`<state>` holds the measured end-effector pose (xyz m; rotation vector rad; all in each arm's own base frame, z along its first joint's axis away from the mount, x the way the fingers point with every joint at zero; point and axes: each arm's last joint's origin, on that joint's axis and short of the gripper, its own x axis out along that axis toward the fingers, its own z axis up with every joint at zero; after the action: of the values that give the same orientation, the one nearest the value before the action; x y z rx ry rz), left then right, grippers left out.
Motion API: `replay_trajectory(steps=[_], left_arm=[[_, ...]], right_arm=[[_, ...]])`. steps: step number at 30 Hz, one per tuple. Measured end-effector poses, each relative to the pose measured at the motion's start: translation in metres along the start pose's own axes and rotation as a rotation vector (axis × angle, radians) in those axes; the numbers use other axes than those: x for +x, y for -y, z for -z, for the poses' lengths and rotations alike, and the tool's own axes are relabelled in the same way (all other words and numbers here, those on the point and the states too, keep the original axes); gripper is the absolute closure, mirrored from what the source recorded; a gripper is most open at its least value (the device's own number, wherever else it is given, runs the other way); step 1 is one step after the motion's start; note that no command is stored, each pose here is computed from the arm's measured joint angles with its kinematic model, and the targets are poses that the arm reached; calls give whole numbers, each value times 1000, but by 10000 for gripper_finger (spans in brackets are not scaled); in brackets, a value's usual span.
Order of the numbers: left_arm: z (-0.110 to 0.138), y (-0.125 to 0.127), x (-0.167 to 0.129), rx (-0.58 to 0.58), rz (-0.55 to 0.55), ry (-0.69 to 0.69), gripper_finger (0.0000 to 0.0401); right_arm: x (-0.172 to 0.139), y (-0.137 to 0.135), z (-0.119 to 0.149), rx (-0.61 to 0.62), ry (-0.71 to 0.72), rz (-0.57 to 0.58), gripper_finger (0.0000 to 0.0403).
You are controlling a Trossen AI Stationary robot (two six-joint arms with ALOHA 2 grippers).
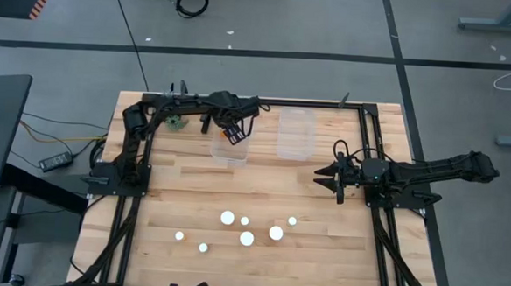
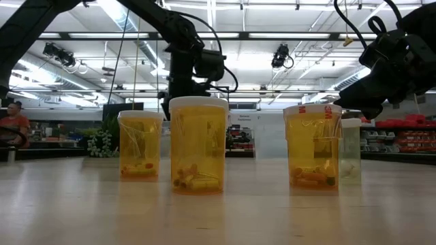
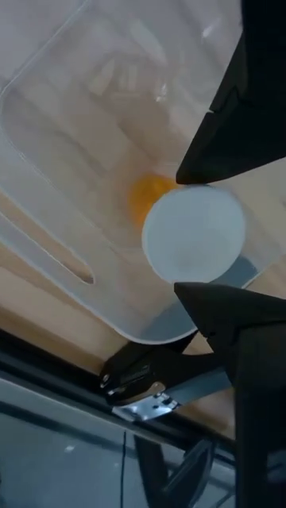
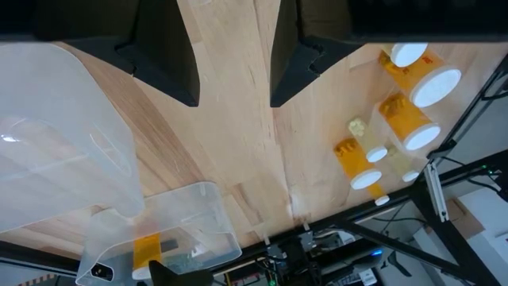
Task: Pick and place medicine bottles into bin by pill shape (circle, oval)
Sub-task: Put the big orange pill bottle in the left transparent bin
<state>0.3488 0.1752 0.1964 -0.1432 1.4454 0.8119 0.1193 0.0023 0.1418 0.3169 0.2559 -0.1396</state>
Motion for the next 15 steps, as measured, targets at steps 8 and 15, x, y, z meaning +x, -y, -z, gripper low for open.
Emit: replay_trajectory(steps=[8,15], left_arm=[[2,8,-7,86,-21,14,211],[-4,11,-45,158,-60,99,229]], right_arm=[[0,0,0,0,0,0,242],[0,0,0,0,0,0,242]])
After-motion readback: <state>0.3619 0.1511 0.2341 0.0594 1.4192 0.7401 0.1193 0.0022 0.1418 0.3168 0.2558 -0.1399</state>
